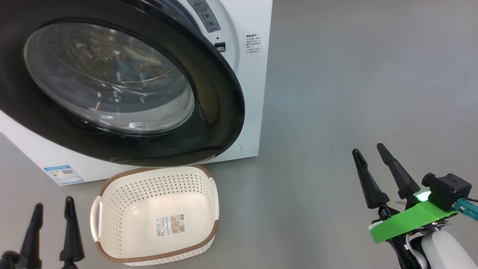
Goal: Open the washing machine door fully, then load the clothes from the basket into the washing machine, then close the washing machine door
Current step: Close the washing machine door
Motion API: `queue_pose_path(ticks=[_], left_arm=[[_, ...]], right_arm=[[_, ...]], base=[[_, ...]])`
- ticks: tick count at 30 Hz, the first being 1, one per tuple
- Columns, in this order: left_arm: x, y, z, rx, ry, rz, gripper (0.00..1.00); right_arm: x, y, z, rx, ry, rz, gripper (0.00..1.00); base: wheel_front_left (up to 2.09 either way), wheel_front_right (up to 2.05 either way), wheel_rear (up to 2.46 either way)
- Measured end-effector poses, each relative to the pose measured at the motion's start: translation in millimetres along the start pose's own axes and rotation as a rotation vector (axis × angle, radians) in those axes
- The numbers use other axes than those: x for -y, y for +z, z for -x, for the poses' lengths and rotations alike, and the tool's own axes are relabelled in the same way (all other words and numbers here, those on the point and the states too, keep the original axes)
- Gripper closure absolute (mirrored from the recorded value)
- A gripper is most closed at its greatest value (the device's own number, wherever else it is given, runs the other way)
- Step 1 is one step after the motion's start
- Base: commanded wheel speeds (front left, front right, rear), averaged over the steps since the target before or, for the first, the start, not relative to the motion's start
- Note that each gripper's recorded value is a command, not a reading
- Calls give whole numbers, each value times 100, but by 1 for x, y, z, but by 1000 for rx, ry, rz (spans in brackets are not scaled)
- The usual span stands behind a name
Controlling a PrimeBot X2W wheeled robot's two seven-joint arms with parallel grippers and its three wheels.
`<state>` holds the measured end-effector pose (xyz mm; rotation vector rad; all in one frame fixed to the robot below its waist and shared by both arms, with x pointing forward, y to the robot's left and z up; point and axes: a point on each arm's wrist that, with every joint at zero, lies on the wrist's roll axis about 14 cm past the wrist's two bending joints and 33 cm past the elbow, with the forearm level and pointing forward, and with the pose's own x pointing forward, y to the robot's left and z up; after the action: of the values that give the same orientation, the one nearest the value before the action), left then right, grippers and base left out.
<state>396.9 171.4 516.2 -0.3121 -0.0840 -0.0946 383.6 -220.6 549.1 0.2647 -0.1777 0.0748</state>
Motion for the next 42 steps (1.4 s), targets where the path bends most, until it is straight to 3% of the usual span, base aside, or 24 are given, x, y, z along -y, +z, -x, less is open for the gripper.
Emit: queue_pose_path(ticks=[10, 42], left_arm=[[3, 4, 14, 22, -11, -81, 0], [11, 6, 15, 44, -25, -98, 0]], right_arm=[[-1, -6, 6, -24, 13, 16, 0], [1, -12, 5, -44, 8, 22, 0]], base=[[0, 0, 0], [0, 0, 0]])
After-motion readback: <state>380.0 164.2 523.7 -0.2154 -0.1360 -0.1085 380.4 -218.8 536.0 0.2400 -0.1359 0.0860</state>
